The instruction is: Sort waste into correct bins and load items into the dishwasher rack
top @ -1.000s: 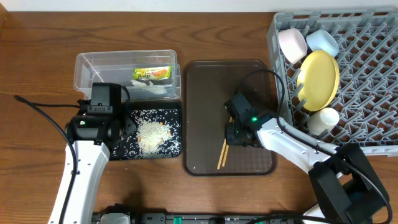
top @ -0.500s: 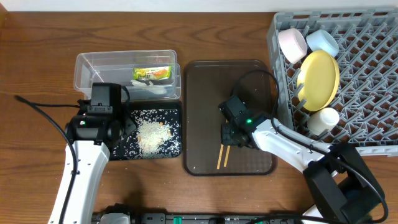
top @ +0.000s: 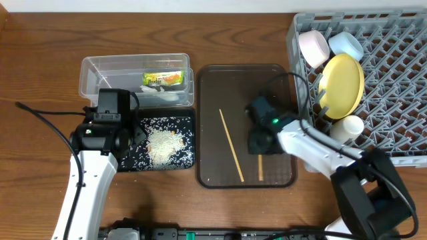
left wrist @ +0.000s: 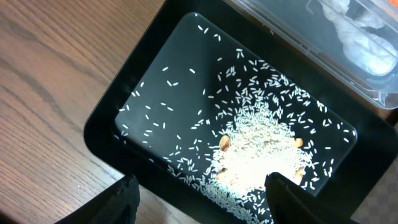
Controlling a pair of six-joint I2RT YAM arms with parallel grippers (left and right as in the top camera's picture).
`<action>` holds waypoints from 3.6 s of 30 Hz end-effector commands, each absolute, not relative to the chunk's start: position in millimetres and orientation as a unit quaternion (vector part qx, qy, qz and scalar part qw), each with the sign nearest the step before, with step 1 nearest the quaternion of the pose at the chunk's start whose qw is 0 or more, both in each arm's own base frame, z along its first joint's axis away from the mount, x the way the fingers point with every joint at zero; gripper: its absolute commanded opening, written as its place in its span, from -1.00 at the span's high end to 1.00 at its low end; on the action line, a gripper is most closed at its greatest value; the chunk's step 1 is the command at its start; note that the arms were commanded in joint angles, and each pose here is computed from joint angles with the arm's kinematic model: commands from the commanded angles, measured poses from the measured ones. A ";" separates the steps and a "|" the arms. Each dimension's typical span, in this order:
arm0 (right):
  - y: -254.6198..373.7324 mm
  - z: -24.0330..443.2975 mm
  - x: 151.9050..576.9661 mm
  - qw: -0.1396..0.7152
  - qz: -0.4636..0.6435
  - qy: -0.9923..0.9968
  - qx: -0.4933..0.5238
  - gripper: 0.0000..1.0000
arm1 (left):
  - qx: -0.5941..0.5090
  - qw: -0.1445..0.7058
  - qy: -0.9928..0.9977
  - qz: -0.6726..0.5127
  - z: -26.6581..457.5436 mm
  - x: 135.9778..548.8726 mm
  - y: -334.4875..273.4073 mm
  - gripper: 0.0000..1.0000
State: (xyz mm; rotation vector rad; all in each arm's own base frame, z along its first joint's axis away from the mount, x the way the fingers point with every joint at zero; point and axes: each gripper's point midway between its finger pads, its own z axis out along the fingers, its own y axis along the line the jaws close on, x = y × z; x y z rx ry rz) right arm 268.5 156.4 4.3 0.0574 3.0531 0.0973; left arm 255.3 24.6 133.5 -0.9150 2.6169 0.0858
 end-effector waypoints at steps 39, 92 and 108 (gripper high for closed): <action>168.0 124.0 345.7 0.146 0.094 0.975 -0.142 -0.09 | -0.330 0.183 0.925 0.031 133.1 253.4 26.1 -0.35; 26.9 130.8 375.8 0.191 -0.037 0.980 -0.048 0.98 | -0.331 0.181 0.926 0.031 132.9 252.8 26.1 -0.35; 56.1 159.0 395.1 0.255 0.093 0.962 -0.021 0.19 | -0.179 0.223 0.958 0.024 159.4 275.8 5.5 -0.61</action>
